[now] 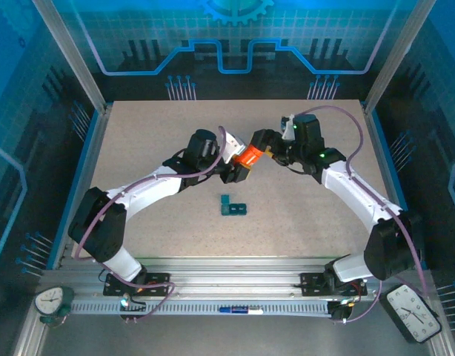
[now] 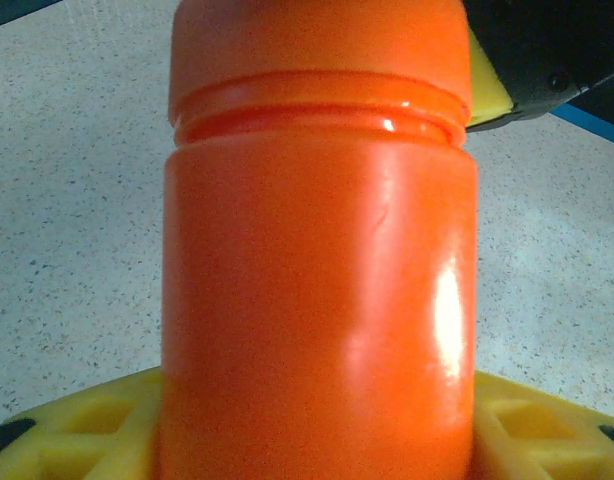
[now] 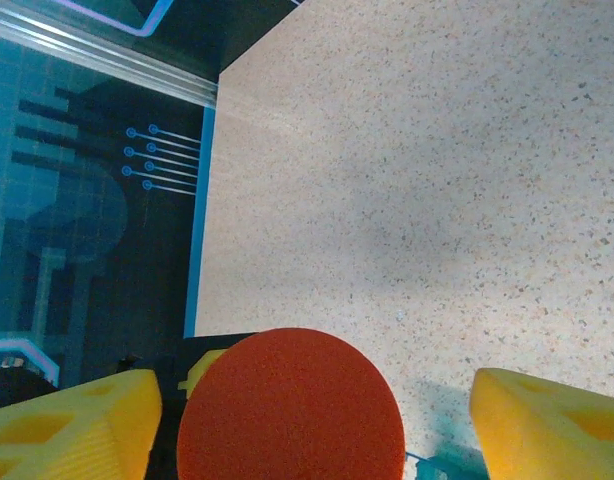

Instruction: Sort the pills into containers

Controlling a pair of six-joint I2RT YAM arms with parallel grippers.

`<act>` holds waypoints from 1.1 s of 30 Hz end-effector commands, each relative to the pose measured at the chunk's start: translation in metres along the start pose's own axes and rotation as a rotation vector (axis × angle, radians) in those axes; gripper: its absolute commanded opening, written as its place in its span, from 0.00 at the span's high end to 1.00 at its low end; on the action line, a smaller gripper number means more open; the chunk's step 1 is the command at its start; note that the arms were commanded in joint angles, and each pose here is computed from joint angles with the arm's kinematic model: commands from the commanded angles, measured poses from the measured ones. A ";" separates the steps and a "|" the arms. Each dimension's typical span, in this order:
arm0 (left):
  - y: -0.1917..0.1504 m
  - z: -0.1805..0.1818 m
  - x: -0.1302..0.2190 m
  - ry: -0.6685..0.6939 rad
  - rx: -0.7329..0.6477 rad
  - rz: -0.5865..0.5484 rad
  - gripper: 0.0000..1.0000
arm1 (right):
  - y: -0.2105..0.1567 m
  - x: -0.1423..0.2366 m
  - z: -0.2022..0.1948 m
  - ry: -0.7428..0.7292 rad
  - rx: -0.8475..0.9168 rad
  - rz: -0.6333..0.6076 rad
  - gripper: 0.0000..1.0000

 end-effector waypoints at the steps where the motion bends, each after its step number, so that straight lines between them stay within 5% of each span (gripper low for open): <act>1: 0.012 0.000 -0.002 -0.002 -0.041 -0.029 1.00 | 0.000 -0.003 0.011 0.042 0.006 0.008 0.23; 12: 0.016 -0.001 -0.001 -0.009 -0.026 -0.051 1.00 | -0.003 -0.006 0.014 0.108 0.049 0.052 0.63; 23: 0.030 0.002 0.023 -0.245 0.116 -0.149 1.00 | 0.009 0.019 0.022 0.376 0.584 0.034 0.63; 33: 0.031 -0.004 0.028 -0.366 0.176 -0.192 1.00 | 0.018 0.025 0.030 0.500 0.562 0.026 0.66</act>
Point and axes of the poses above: each hand's point on the last joint's axis, 136 mm out from that joint toward the fingers, its own x axis back along the fingers, its own z axis along the line the jaws close on, y = z × x, the point moved 10 cm from there along x, back along the fingers, and after that the axes turned 12 degrees about -x, right-handed, at the moved point
